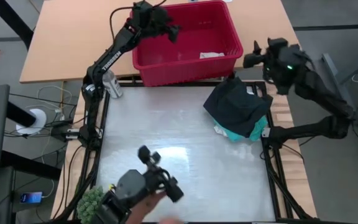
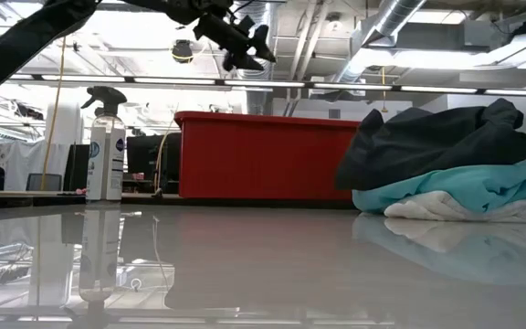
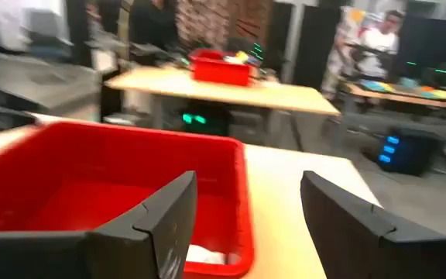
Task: Fold Laundry from Bin
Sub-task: Fold the white underwear
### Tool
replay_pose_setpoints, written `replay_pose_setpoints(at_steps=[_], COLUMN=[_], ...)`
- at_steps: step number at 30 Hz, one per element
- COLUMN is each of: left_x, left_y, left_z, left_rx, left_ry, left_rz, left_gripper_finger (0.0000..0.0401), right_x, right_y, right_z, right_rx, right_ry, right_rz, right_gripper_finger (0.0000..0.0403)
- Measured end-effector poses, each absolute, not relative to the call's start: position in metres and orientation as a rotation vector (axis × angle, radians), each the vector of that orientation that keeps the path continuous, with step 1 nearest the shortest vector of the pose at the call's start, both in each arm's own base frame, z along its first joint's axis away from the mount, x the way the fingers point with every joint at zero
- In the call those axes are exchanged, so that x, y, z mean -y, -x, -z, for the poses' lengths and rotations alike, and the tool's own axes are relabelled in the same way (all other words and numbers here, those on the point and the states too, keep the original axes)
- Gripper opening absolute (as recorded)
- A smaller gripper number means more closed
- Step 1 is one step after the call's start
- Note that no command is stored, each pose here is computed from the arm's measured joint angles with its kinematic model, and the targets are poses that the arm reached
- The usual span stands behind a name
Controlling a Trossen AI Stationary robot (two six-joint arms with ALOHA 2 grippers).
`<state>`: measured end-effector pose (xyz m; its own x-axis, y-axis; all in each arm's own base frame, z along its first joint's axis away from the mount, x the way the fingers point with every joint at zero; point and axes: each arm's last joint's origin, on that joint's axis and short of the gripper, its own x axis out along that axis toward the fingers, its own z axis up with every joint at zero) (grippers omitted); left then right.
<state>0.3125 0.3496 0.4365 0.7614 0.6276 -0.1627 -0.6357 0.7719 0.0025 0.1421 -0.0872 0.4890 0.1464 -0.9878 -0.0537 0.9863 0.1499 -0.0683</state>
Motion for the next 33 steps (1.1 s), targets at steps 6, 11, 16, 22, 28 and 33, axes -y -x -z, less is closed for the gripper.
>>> replay_pose_setpoints(at_steps=[6, 11, 16, 22, 28, 33], left_x=[-0.37, -0.391, -0.408, -0.405, -0.392, -0.38], left_y=[-0.301, -0.312, -0.329, -0.357, -0.373, -0.37], left_z=[-0.426, -0.391, -0.349, -0.301, -0.283, -0.28], left_rx=[-0.161, -0.165, -0.222, -0.394, -0.523, -0.665], left_ry=[0.059, 0.16, 0.216, 0.224, 0.171, 0.179], left_rz=[-0.847, -0.859, -0.916, -0.92, -0.897, -0.825], left_gripper_finger=[0.0263, 0.0263, 0.0263, 0.0263, 0.0263, 0.0263], right_x=[0.135, 0.177, 0.209, 0.233, 0.241, 0.243], right_y=[-0.152, -0.155, -0.16, -0.159, -0.154, -0.15], right_z=[-0.475, -0.461, -0.446, -0.439, -0.44, -0.44], right_rx=[-0.153, -0.182, -0.222, -0.21, -0.185, -0.186], right_ry=[-0.025, -0.102, -0.168, -0.177, -0.182, -0.183], right_rz=[1.48, 1.4, 1.295, 1.23, 1.2, 1.206], right_gripper_finger=[0.0254, 0.0254, 0.0254, 0.0254, 0.0254, 0.0254])
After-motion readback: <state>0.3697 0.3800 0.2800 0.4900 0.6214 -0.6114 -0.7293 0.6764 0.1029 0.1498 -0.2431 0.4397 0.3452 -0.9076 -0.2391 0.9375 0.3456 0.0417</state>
